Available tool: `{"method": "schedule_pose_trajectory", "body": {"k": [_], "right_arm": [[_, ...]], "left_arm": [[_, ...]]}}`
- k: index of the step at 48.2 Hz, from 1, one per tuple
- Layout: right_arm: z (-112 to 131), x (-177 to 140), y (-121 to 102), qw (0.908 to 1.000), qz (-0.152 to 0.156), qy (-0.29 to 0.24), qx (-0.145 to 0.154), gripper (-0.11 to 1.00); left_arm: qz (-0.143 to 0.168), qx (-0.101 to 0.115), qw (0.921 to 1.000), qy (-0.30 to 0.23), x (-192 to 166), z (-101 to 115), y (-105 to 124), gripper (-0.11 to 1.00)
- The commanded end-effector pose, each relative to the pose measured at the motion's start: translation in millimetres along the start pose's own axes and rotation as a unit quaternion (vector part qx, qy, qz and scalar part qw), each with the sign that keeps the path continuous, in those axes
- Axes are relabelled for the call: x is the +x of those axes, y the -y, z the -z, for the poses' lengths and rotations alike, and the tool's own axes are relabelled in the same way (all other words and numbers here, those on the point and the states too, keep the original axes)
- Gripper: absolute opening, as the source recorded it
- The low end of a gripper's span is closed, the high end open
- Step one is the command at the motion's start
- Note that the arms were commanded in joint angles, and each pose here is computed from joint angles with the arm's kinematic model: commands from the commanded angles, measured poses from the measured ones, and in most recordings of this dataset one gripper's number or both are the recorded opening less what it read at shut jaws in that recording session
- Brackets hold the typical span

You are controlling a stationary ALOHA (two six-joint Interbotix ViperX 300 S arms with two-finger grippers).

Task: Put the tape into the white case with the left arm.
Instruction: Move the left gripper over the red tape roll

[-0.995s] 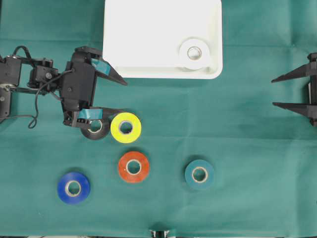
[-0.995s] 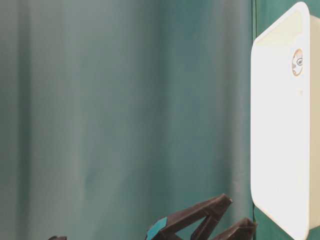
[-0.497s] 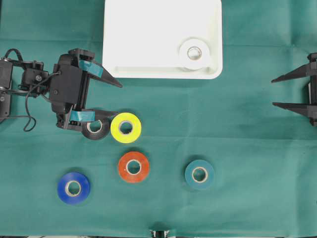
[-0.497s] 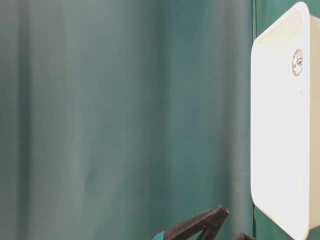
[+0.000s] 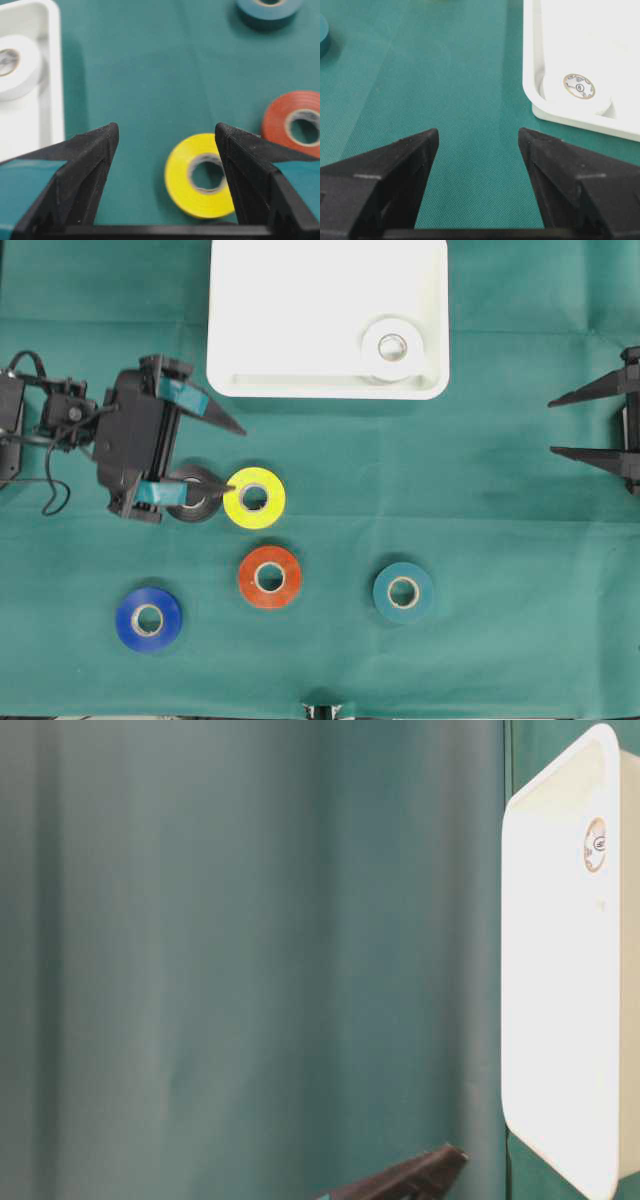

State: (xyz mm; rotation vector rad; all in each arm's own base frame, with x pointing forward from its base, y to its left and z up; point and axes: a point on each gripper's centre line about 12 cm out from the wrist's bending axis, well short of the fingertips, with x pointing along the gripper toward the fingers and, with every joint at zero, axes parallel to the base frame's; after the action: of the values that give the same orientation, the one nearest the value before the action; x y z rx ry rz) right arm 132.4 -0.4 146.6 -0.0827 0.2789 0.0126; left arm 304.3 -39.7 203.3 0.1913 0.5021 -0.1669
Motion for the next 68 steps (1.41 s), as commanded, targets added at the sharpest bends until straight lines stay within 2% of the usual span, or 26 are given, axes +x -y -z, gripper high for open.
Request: {"method": "schedule_pose_trajectory", "body": {"k": [1,16,39,61,68], "right_arm": [[-5,0,0,1.0000,0.000,0.007,0.000,0.98],[-5,1,0,1.0000,0.000,0.007,0.001,0.98],[-5,1,0,1.0000,0.000,0.007,0.000,0.98],[-5,1,0,1.0000,-0.001,0.007,0.001,0.98],[-5,1,0,1.0000,0.000,0.007,0.000,0.98]], "left_arm": [[0.011,0.008,0.9998,0.017,3,-13,8,0.78],[0.045,0.025,0.9987,0.003,21,-15,32,0.78],[0.057,0.035,0.9974,-0.029,60,-15,43,0.78],[0.078,0.048,0.9938,-0.062,85,-5,62,0.78],[0.082,0.049,0.9924,-0.079,94,5,65,0.78]]}}
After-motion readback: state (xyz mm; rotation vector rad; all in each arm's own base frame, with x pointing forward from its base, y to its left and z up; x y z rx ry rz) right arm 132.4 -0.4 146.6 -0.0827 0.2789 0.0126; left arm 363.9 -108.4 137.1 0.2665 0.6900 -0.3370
